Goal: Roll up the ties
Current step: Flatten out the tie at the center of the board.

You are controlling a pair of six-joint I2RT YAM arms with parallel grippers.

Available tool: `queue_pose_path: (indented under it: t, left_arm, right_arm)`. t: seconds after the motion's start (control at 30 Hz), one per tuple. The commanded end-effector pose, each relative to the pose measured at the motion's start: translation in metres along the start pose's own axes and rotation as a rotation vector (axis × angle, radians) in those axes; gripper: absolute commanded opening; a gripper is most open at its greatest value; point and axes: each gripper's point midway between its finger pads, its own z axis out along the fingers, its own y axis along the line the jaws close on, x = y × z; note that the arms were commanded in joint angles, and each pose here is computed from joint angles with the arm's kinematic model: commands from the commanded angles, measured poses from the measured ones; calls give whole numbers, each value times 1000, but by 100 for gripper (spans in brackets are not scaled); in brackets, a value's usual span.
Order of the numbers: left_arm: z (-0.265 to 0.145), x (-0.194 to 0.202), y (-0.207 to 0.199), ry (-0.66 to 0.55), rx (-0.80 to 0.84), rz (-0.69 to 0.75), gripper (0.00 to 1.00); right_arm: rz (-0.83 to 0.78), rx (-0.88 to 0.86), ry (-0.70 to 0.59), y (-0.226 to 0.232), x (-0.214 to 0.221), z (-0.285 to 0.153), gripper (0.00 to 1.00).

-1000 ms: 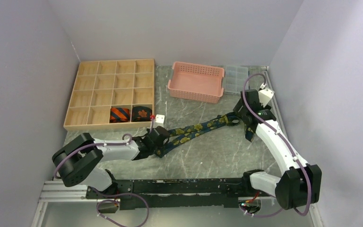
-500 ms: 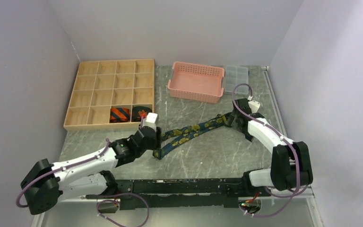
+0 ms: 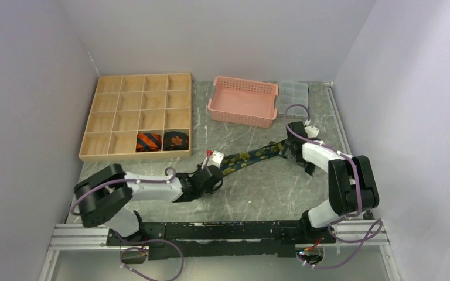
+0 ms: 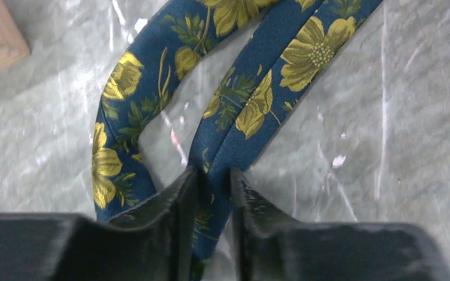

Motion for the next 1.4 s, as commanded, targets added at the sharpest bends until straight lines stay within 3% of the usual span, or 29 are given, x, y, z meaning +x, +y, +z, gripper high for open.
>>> queue_pose_path:
  t: [0.0, 0.07, 0.3, 0.47, 0.77, 0.97, 1.07, 1.13, 1.27, 1.37]
  left_arm:
    - [26, 32, 18, 88, -101, 37, 19]
    - [30, 46, 24, 109, -120, 3, 4]
    - [28, 73, 60, 129, -180, -218, 3]
    - [25, 77, 69, 117, -175, -327, 3]
    - [25, 78, 75, 99, -181, -365, 3]
    - [27, 77, 73, 101, -176, -356, 3]
    - [27, 77, 72, 103, -168, -345, 3]
    - [25, 71, 68, 92, -143, -337, 3]
    - [10, 40, 52, -1, -60, -313, 3]
    - [-10, 13, 38, -79, -9, -281, 3]
  right_arm:
    - [44, 67, -43, -13, -20, 6, 70]
    - [57, 91, -44, -23, -25, 4, 69]
    - [212, 201, 0, -68, -45, -1, 71]
    - [263, 283, -40, -85, -75, -11, 72]
    - [157, 494, -165, -114, -181, -44, 74]
    - [9, 597, -197, -131, -196, -49, 77]
    - [63, 490, -196, -118, -187, -43, 78]
    - [142, 322, -213, -91, -183, -45, 79]
    - [189, 14, -259, -23, -165, -63, 79]
    - [171, -127, -226, 17, -127, -73, 79]
